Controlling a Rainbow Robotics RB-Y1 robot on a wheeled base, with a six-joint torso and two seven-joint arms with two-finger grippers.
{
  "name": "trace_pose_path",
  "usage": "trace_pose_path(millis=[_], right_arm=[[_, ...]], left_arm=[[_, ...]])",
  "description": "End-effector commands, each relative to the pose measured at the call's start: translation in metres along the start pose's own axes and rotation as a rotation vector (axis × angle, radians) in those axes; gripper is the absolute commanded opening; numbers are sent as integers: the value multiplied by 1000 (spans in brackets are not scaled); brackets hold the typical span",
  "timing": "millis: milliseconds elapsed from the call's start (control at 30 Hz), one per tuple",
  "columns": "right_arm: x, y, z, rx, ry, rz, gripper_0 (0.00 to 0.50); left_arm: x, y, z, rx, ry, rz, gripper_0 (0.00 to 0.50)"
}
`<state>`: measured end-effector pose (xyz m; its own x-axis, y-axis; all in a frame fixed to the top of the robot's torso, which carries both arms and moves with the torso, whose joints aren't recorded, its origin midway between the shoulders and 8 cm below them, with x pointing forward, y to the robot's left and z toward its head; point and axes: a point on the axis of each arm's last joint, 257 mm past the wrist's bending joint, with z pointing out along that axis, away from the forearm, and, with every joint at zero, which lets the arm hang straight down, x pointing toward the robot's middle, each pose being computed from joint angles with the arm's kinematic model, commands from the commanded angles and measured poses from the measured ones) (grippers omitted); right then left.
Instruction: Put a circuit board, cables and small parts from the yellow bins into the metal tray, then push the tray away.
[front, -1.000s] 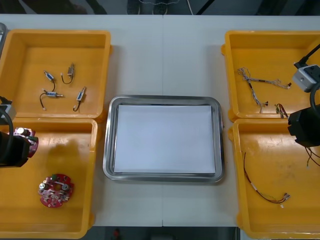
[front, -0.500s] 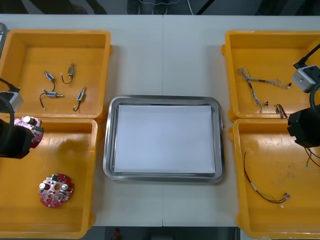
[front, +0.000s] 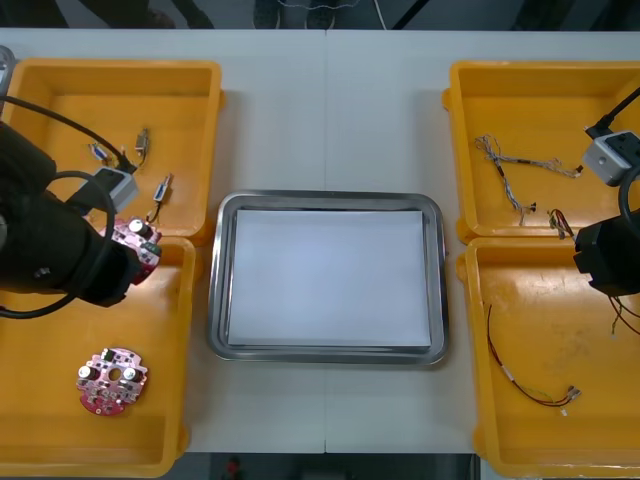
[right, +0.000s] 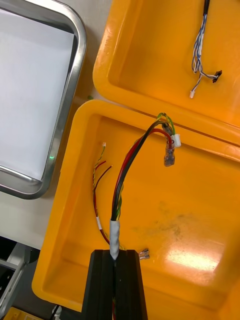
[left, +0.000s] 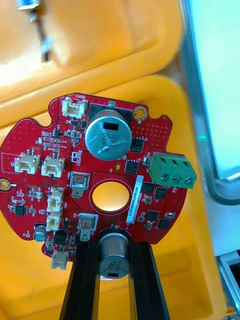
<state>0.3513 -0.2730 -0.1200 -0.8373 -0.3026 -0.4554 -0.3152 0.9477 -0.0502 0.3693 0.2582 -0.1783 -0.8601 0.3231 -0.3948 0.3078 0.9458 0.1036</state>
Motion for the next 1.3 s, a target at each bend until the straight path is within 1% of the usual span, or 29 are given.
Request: trace_pose_path(millis=[33, 133, 167, 200, 233, 333, 367, 467, 500, 533, 567, 700, 833, 867, 967, 1033, 1167, 1233, 1300], right_arm=[[-5, -5, -9, 37, -9, -68, 0], [-5, -5, -9, 37, -9, -68, 0], [-5, -5, -9, 37, -9, -68, 0], [-5, -5, -9, 37, -9, -68, 0], [-5, -5, -9, 37, -9, -68, 0], [-5, -6, -9, 39, -10, -69, 0], [-5, -6, -9, 39, -10, -69, 0], [-5, -6, -9, 39, -10, -69, 0], [-5, -6, -9, 39, -10, -67, 0], [-5, -6, -9, 39, -10, -67, 0], [-5, -5, -9, 37, -9, -65, 0], [-5, -5, -9, 37, -9, -65, 0], [-5, -5, -9, 37, -9, -63, 0], [-5, -5, -9, 36, -9, -64, 0], [-5, -5, -9, 35, -8, -64, 0], [-5, -5, -9, 36, -9, -62, 0], [-5, -5, -9, 36, -9, -62, 0], [-5, -5, -9, 36, -9, -62, 0], [-5, -5, -9, 35, -8, -63, 0]], left_arm=[[-22, -22, -16, -8, -40, 60, 0], [-27, -36, -16, 8, -40, 67, 0], [-30, -48, -16, 20, -41, 78, 0], [-30, -48, -16, 20, -41, 78, 0], [-32, -59, -15, 34, -40, 81, 0], [-35, -73, -15, 50, -40, 89, 0], [-37, -83, -15, 60, -43, 103, 0], [-39, -93, -15, 72, -43, 119, 0], [-40, -101, -15, 82, -45, 129, 0], [-40, -102, -14, 83, -42, 131, 0], [-42, -110, -14, 94, -43, 136, 0], [-44, -125, -11, 113, -32, 149, 0], [-45, -138, -1, 110, -16, 162, 0], [-46, -139, 0, 106, -18, 165, 0], [-44, -143, 11, 83, -1, 164, 0], [-42, -145, 20, 76, 10, 162, 0], [-40, -154, 34, 63, 6, 166, 0], [-40, -159, 38, 66, 3, 166, 0], [-39, -162, 42, 69, 9, 159, 1]])
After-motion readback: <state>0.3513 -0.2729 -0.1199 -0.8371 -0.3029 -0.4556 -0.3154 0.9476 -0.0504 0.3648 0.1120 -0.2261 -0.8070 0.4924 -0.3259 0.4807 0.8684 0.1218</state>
